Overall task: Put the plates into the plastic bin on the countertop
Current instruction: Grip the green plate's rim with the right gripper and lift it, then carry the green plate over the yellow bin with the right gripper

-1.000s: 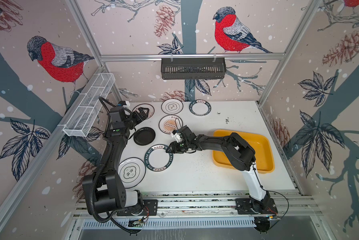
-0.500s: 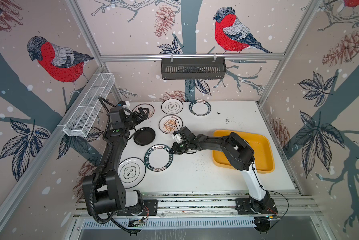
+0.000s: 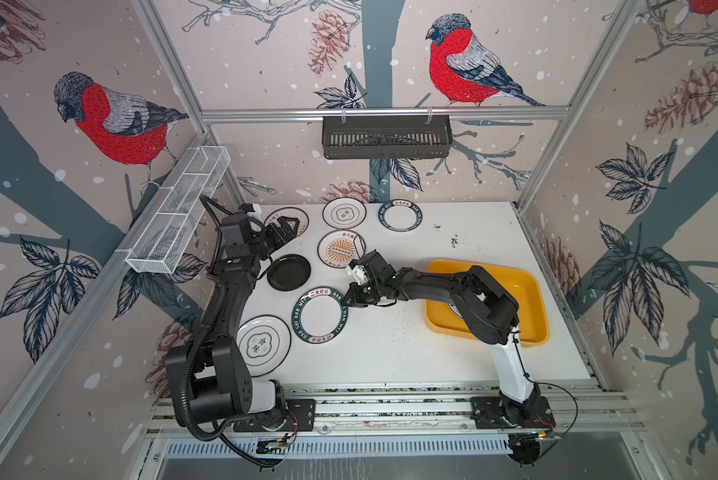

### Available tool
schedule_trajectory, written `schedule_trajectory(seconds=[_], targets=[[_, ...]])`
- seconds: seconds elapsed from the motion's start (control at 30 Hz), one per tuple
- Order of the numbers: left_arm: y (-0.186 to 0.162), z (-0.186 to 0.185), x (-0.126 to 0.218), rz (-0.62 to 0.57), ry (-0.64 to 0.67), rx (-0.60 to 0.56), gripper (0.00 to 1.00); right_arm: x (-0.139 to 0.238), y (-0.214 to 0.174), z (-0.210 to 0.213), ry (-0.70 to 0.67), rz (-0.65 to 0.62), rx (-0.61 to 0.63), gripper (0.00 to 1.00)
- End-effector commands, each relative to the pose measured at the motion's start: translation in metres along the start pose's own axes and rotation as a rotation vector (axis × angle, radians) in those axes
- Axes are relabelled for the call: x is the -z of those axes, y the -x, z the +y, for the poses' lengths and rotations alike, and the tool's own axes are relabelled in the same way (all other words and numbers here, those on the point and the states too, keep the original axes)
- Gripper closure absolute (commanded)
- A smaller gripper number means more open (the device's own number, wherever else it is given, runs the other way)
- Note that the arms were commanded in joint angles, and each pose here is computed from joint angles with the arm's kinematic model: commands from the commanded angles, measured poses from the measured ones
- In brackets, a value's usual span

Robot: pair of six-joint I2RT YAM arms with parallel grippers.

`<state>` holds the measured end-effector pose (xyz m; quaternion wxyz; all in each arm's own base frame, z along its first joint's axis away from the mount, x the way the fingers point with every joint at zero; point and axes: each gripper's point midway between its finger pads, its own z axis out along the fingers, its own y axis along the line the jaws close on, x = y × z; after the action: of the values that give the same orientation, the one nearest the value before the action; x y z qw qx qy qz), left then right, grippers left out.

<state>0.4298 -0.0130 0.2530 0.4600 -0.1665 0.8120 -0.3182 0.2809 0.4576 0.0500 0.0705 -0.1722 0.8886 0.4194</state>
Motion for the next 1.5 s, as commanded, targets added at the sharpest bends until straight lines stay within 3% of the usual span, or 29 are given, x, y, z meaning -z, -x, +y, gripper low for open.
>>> schedule_trajectory(seconds=[0.0,0.4,0.93,1.17,1.47], targets=[[0.008,-0.012,-0.001,-0.024,-0.064,-0.027,0.04,0.012,0.003,-0.004,-0.04,-0.029,0.02,0.98],[-0.005,-0.047,-0.004,0.013,-0.222,-0.066,0.04,0.078,0.033,-0.002,-0.014,-0.183,-0.006,0.98],[-0.088,-0.135,-0.02,0.23,-0.426,-0.243,0.04,0.186,0.061,-0.044,-0.035,-0.415,-0.09,0.98],[-0.139,-0.182,-0.012,0.34,-0.559,-0.343,0.04,0.246,0.056,-0.066,-0.11,-0.532,-0.13,0.98],[-0.228,-0.227,0.0,0.512,-0.676,-0.461,0.04,0.33,0.018,-0.1,-0.19,-0.697,-0.22,0.98]])
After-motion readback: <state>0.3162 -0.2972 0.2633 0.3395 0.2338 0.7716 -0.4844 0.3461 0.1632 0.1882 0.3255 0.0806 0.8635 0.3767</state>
